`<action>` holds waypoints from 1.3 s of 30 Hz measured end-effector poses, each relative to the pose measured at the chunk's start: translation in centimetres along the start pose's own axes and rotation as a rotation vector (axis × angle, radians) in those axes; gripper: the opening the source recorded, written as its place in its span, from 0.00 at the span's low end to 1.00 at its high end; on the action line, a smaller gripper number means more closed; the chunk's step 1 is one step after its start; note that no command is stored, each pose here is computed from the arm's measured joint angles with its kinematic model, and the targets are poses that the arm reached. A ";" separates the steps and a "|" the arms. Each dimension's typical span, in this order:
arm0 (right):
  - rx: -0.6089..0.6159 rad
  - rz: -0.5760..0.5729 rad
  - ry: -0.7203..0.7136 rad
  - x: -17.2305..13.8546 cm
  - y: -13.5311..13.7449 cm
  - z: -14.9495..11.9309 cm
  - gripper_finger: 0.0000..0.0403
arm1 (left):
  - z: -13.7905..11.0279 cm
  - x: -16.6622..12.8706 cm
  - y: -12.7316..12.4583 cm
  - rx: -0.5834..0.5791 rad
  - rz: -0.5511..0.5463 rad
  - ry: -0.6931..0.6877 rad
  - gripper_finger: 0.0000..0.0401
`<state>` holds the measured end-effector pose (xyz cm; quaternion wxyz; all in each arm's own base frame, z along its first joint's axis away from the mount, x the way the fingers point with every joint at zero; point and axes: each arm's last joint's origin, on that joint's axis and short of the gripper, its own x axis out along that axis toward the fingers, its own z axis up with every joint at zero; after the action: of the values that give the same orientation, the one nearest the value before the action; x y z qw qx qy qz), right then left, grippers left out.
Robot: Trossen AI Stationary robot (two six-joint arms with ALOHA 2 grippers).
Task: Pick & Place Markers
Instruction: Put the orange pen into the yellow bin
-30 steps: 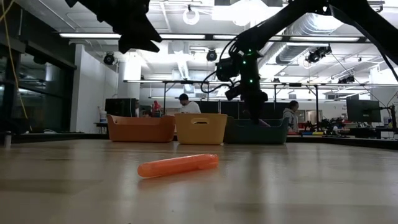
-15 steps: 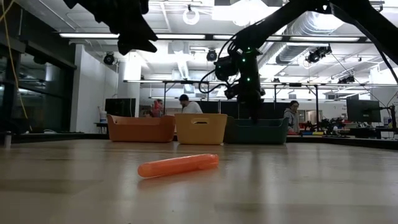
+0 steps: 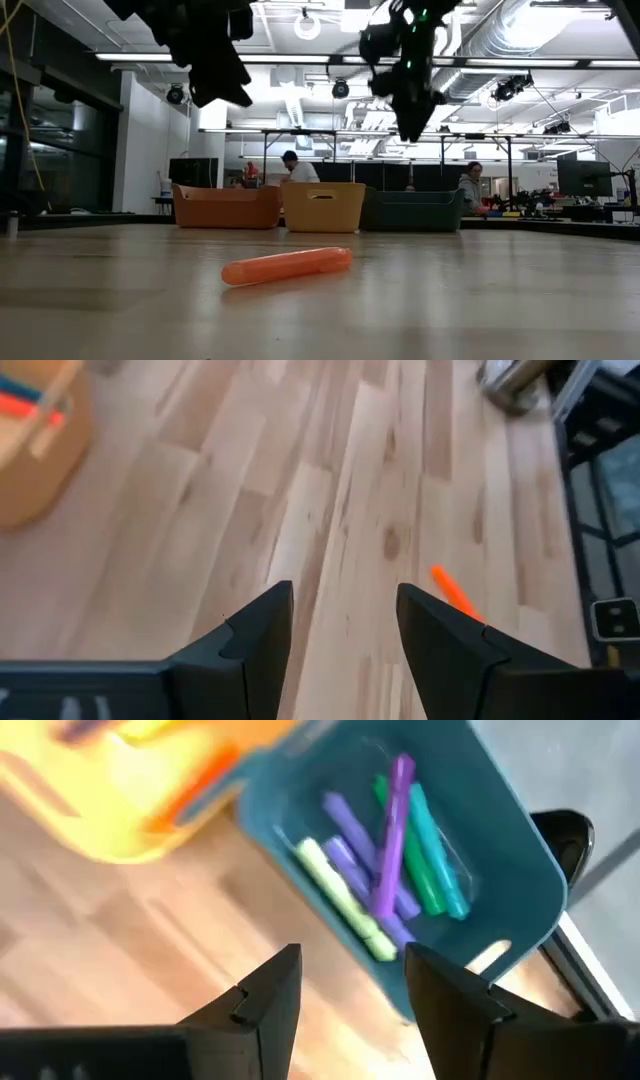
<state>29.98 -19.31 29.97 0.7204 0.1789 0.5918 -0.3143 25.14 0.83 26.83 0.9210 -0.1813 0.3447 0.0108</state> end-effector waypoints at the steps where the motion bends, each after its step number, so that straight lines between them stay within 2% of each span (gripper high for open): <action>1: 0.003 0.004 -0.020 -0.8 0.3 -0.3 0.41 | -0.2 0.4 -0.4 -0.001 0.008 0.013 0.44; 6: 0.002 -0.016 -0.091 -4.7 1.9 -2.5 0.41 | -1.4 2.1 -2.1 -0.041 0.057 0.053 0.44; 10: -0.056 -0.046 -0.168 -7.7 3.5 -4.6 0.41 | -2.1 3.2 -3.6 -0.096 0.099 0.043 0.44; 15: -0.131 -0.030 -0.262 -11.1 5.7 -7.7 0.41 | -3.1 4.9 -5.2 -0.185 0.145 0.054 0.44; 23: -0.310 0.012 -0.435 -16.2 9.3 -14.2 0.40 | -2.6 8.6 -9.0 -0.235 0.184 0.078 0.44; 26: -0.331 0.022 -0.522 -17.6 9.9 -16.4 0.40 | -2.1 10.3 -10.1 -0.239 0.225 0.134 0.44; 30: -0.357 0.136 -0.608 -16.7 10.4 -19.4 0.40 | -1.5 12.3 -11.1 -0.231 0.317 0.234 0.44; 35: -0.304 0.371 -0.709 -11.3 10.0 -23.4 0.40 | -0.2 13.1 -12.1 -0.232 0.333 0.278 0.44; 39: -0.232 0.521 -0.826 -7.4 9.0 -25.8 0.39 | -0.6 13.3 -13.0 -0.269 0.314 0.287 0.44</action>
<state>16.13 5.37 29.98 0.9642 0.0999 0.2241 -0.1007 36.83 -12.89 22.17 0.8174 -0.2462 0.4911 0.1735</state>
